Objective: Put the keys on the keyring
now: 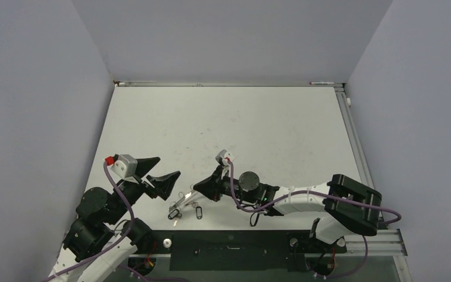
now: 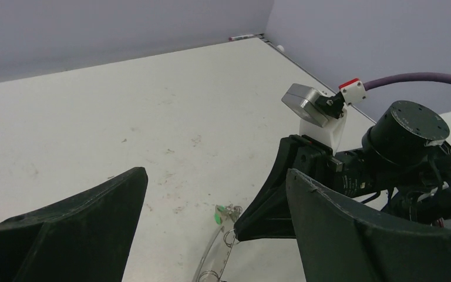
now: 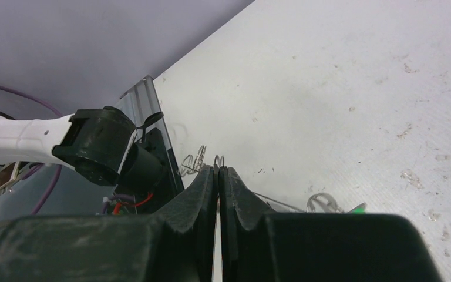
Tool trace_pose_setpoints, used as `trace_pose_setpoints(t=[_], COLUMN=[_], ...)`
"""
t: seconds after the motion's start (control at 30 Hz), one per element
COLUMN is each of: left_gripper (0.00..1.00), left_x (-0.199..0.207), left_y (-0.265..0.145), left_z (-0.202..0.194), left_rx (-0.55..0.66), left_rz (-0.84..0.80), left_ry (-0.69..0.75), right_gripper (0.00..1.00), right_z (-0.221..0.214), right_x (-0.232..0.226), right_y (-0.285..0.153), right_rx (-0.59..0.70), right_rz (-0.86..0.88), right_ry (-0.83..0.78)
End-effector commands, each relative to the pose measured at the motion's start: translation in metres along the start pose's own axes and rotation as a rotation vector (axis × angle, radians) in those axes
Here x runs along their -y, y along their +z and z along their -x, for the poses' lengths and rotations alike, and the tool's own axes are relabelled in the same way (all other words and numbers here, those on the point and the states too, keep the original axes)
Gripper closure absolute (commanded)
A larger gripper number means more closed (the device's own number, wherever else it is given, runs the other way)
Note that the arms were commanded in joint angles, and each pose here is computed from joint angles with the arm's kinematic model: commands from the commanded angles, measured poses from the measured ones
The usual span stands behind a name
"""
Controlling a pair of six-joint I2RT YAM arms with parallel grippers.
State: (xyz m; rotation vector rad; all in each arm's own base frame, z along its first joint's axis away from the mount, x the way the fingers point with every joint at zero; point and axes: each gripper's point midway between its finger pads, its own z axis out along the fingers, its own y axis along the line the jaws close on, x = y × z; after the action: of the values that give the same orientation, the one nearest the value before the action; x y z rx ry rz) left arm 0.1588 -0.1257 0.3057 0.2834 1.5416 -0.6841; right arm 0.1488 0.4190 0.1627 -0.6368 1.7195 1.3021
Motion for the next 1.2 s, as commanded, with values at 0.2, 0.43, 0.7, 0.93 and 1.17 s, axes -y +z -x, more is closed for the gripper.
trace_pose_setpoints(t=[0.2, 0.43, 0.7, 0.93, 1.17], left_gripper=[0.17, 0.25, 0.37, 0.44, 0.49], left_x=[0.046, 0.068, 0.1, 0.12, 0.13], left_y=[-0.012, -0.023, -0.03, -0.031, -0.021], left_z=[0.009, 0.01, 0.009, 0.012, 0.016], left_rx=[0.072, 0.108, 0.089, 0.086, 0.087], left_rz=[-0.298, -0.437, -0.628, -0.761, -0.821], left_ry=[0.147, 0.165, 0.145, 0.114, 0.108], right_gripper=[0.95, 0.95, 0.95, 0.95, 0.95], right_z=[0.051, 0.08, 0.115, 0.137, 0.15], right_x=[-0.034, -0.043, -0.069, -0.097, -0.118], right_y=[-0.033, -0.057, -0.083, -0.106, -0.123], right_rx=[0.227, 0.317, 0.381, 0.41, 0.445], right_rz=[0.138, 0.134, 0.205, 0.288, 0.366], right_ry=[-0.125, -0.169, -0.224, -0.266, -0.26])
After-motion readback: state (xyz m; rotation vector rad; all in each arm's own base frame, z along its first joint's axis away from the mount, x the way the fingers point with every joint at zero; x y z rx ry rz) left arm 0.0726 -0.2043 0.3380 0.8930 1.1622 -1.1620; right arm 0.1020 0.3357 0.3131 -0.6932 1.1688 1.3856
